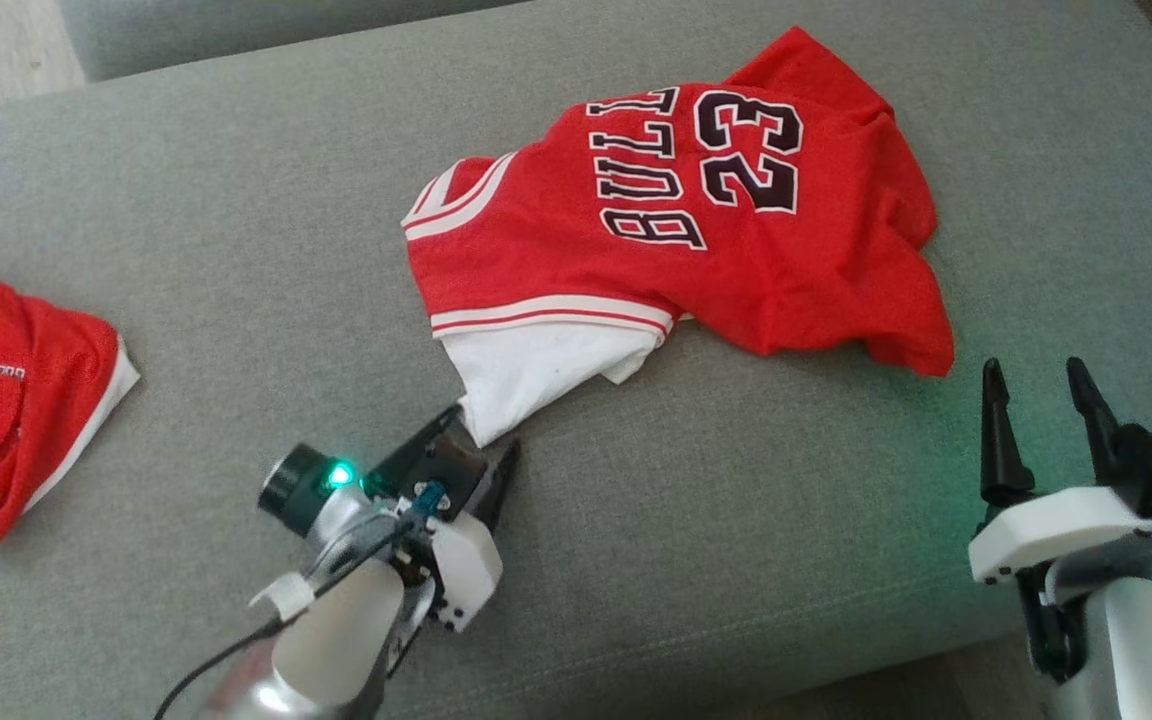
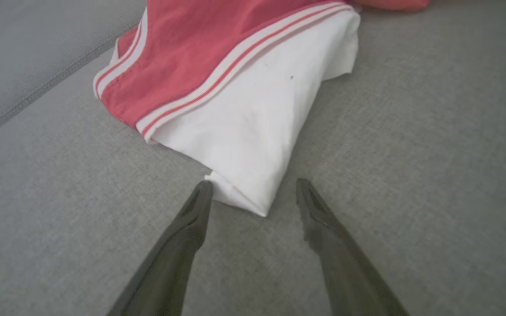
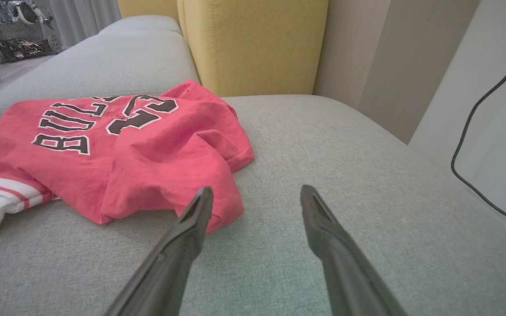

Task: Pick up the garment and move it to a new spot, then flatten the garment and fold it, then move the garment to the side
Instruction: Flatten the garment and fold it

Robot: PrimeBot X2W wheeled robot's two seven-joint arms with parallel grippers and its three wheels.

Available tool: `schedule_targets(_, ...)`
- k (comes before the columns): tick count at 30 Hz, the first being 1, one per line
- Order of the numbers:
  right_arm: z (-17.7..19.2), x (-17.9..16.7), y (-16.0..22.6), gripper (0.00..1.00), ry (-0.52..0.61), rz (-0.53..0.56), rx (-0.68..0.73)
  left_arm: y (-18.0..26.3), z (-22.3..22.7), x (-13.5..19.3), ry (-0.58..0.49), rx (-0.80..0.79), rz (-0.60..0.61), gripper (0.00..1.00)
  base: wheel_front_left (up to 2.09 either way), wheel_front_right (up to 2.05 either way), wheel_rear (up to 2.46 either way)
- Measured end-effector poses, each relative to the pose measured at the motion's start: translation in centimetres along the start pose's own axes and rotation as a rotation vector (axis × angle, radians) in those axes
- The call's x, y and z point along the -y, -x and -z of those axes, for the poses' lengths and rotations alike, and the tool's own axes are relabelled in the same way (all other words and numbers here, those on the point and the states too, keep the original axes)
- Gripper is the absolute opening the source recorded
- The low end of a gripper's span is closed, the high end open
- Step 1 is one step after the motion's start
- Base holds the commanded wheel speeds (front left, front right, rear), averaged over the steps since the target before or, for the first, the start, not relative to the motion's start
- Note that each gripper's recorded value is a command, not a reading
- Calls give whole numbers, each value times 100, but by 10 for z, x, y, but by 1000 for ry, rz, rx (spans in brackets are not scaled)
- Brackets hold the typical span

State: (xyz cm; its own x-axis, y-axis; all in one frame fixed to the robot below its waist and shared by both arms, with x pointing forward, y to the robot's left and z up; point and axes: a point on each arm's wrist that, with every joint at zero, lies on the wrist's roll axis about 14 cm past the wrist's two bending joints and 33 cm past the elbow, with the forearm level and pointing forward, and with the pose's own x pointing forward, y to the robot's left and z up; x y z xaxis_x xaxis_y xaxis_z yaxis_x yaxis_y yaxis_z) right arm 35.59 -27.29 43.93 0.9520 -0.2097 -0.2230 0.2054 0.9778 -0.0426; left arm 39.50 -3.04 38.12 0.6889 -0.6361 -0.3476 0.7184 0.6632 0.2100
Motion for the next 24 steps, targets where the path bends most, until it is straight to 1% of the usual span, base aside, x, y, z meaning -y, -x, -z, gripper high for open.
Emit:
schedule_targets(4, 4, 2, 1, 100, -6, 5, -7, -8, 0, -3, -33, -8, 3, 100, 0, 0, 0)
schedule_targets(7, 7, 3, 2, 100, -13, 9, -15, -11, 0, 0, -50, -17, 30, 100, 0, 0, 0)
schedule_targets(8, 7, 3, 3, 100, -13, 10, -15, -12, 1, 1, -56, -21, 40, 92, 0, 0, 0)
schedule_targets(9, 7, 3, 3, 100, -14, 10, -14, -12, 0, 2, -59, -24, 50, 0, 0, 0, 0)
schedule_targets(13, 5, 3, 3, 100, -16, 11, -7, -12, -2, 5, -50, -22, 51, 0, 0, 0, 0)
schedule_targets(15, 4, 3, 4, 100, -19, 10, -3, -11, -5, 2, -20, -16, 39, 0, 0, 0, 0)
schedule_targets(16, 4, 3, 4, 100, -21, 8, -1, -10, -8, 0, 26, -9, 28, 0, 0, 0, 0)
schedule_targets(20, -2, -2, 4, 100, -26, -7, 19, 0, -27, -22, 315, 76, -60, 0, 0, 0, 0)
schedule_targets(22, -5, -6, 5, 100, -29, -18, 27, 6, -45, -34, 409, 149, -99, 0, 0, 0, 0)
schedule_targets(24, -7, -11, 5, 100, -29, -35, 35, 14, -66, -54, 495, 240, -160, 0, 0, 0, 0)
